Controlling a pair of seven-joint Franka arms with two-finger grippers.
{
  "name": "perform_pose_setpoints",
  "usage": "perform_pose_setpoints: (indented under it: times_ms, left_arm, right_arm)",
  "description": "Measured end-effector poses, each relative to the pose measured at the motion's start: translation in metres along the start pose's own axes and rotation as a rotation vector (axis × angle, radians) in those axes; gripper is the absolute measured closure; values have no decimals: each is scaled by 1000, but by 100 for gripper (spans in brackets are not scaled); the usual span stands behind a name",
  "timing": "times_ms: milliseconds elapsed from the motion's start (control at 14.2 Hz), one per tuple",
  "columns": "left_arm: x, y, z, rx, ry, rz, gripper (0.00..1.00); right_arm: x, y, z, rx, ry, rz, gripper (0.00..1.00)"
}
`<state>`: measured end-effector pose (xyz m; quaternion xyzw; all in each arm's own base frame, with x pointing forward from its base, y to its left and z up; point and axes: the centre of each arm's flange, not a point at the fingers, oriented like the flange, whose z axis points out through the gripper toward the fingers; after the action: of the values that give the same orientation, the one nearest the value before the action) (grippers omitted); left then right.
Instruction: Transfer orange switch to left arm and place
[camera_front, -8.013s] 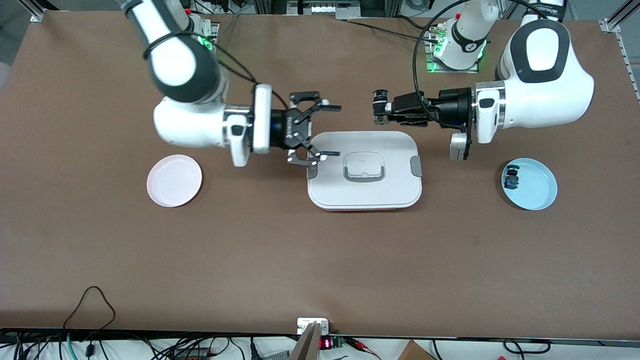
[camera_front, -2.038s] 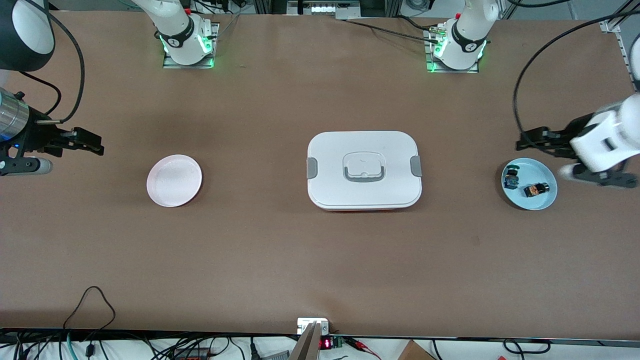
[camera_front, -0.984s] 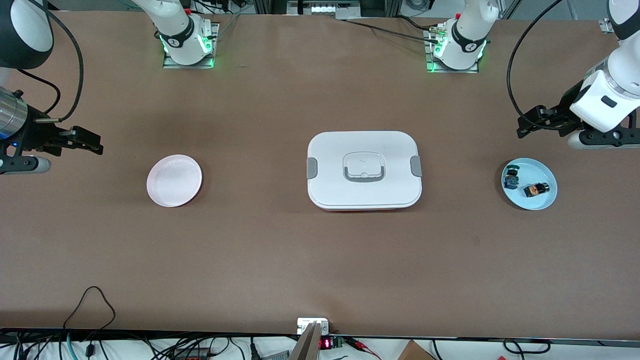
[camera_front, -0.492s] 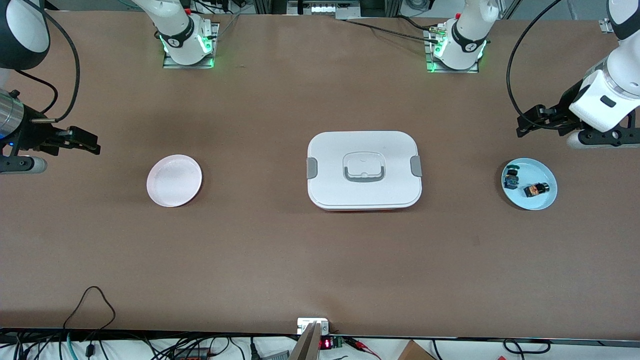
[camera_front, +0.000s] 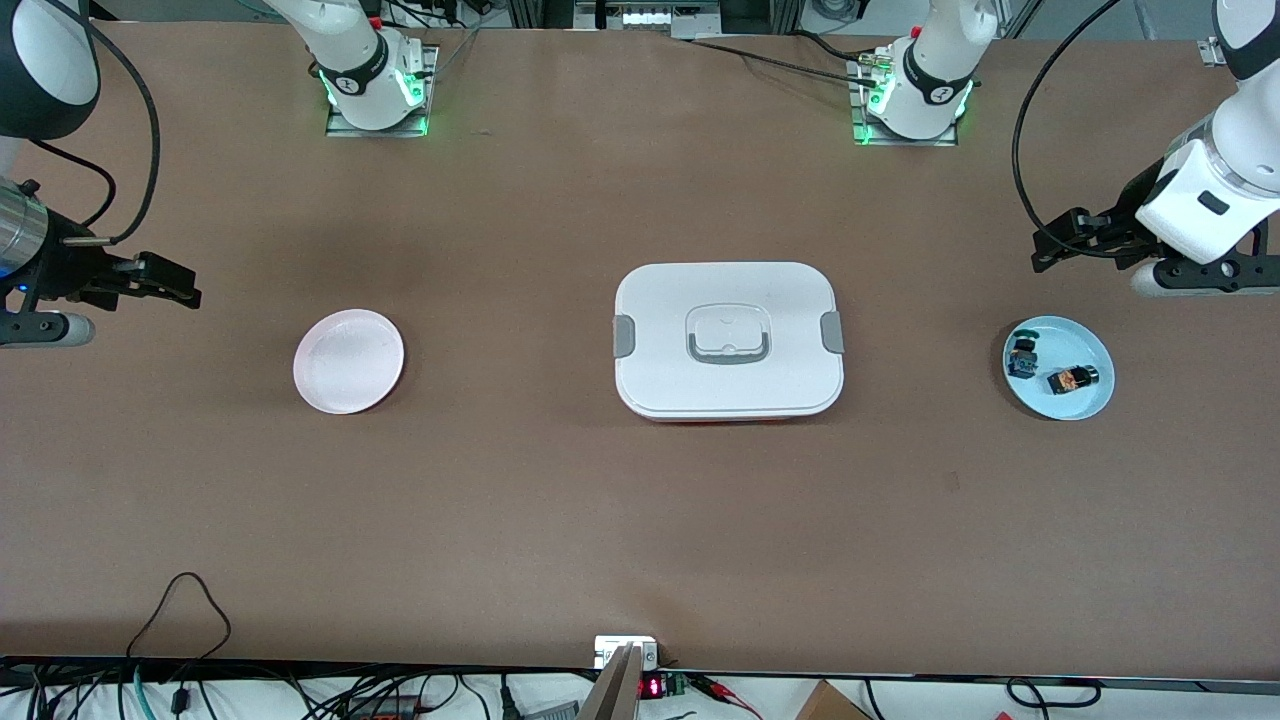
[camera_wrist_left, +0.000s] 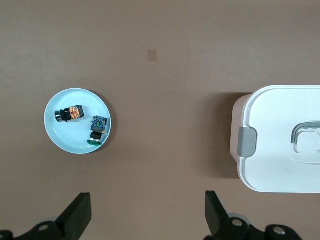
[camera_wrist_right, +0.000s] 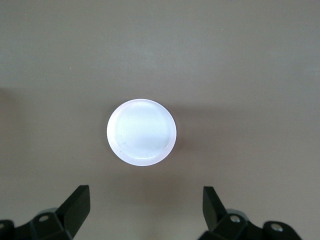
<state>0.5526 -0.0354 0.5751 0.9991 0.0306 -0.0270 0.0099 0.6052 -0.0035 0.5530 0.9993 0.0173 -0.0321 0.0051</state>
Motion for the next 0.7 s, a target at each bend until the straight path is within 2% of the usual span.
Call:
perform_pose_setpoints:
  times_ms: [703]
  left_arm:
    - [0, 0, 0, 0, -2, 0, 0]
  right_arm:
    - [-1, -1, -1, 0, 0, -2, 0]
